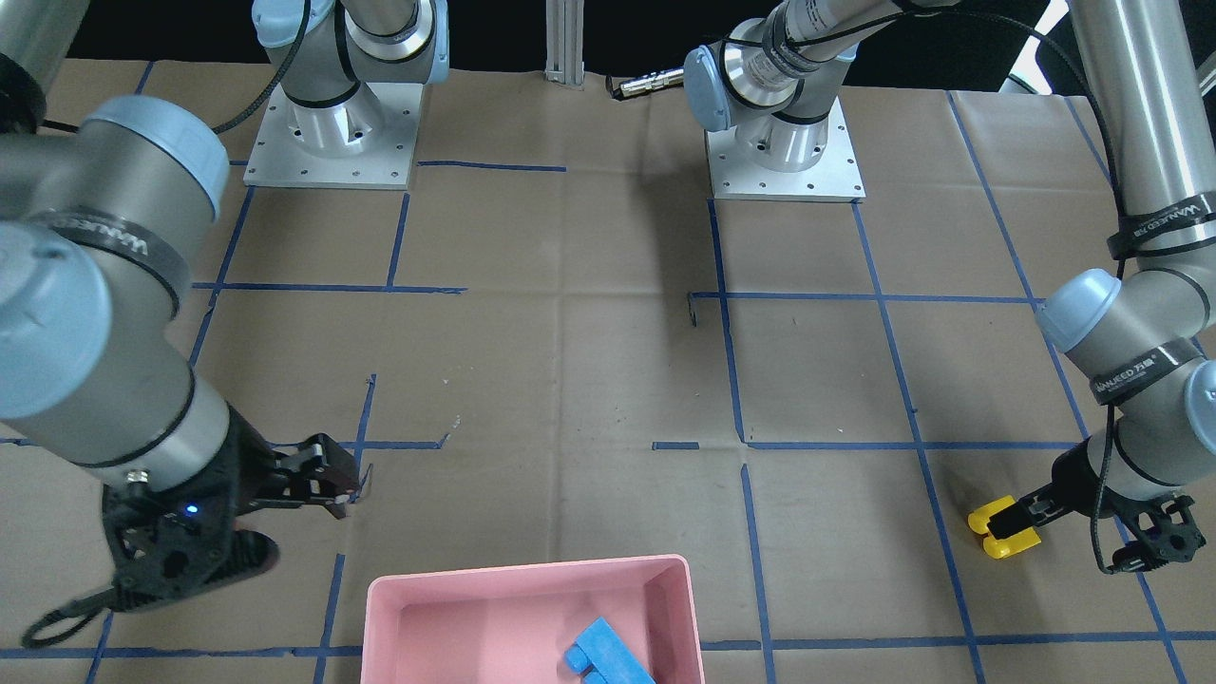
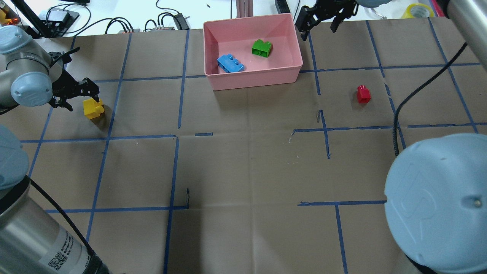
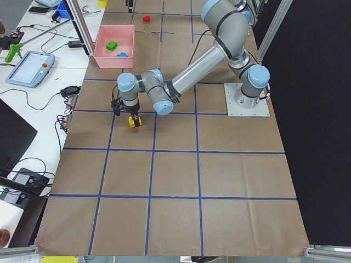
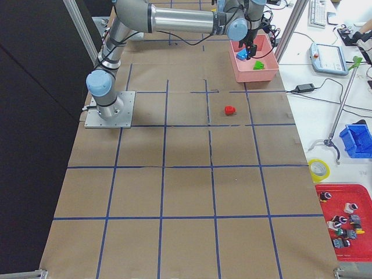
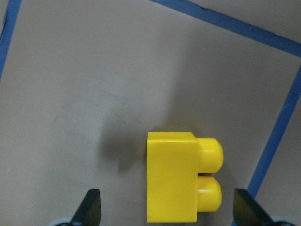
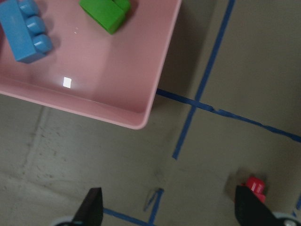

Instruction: Put all blocks into box

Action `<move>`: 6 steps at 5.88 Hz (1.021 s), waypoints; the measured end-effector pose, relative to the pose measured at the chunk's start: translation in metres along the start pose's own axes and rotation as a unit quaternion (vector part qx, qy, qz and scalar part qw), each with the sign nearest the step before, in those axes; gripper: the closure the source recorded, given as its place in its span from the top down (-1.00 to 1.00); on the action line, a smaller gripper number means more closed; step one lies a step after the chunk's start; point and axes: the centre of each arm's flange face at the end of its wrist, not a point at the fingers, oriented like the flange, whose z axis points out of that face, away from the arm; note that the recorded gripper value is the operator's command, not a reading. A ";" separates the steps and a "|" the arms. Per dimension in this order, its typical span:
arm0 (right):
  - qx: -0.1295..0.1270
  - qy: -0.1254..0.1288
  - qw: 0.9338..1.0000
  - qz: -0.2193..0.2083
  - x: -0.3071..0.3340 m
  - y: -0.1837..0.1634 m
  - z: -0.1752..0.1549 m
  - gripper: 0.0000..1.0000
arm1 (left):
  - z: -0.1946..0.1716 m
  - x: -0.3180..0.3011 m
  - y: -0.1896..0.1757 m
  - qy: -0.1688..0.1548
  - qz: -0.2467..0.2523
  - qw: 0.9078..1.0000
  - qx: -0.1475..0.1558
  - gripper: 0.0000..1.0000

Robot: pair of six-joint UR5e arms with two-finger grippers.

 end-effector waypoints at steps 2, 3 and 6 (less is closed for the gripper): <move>-0.011 0.033 0.999 -0.004 0.042 0.033 -0.005 0.98 | 0.011 0.002 0.000 0.004 0.000 1.000 -0.003 0.97; 0.000 0.053 0.999 -0.005 0.061 0.047 0.014 0.98 | 0.016 0.002 0.000 0.005 0.001 1.000 -0.006 0.97; 0.075 0.049 0.995 0.041 0.108 0.097 0.082 0.83 | 0.028 0.004 -0.001 0.006 0.004 1.000 -0.011 0.18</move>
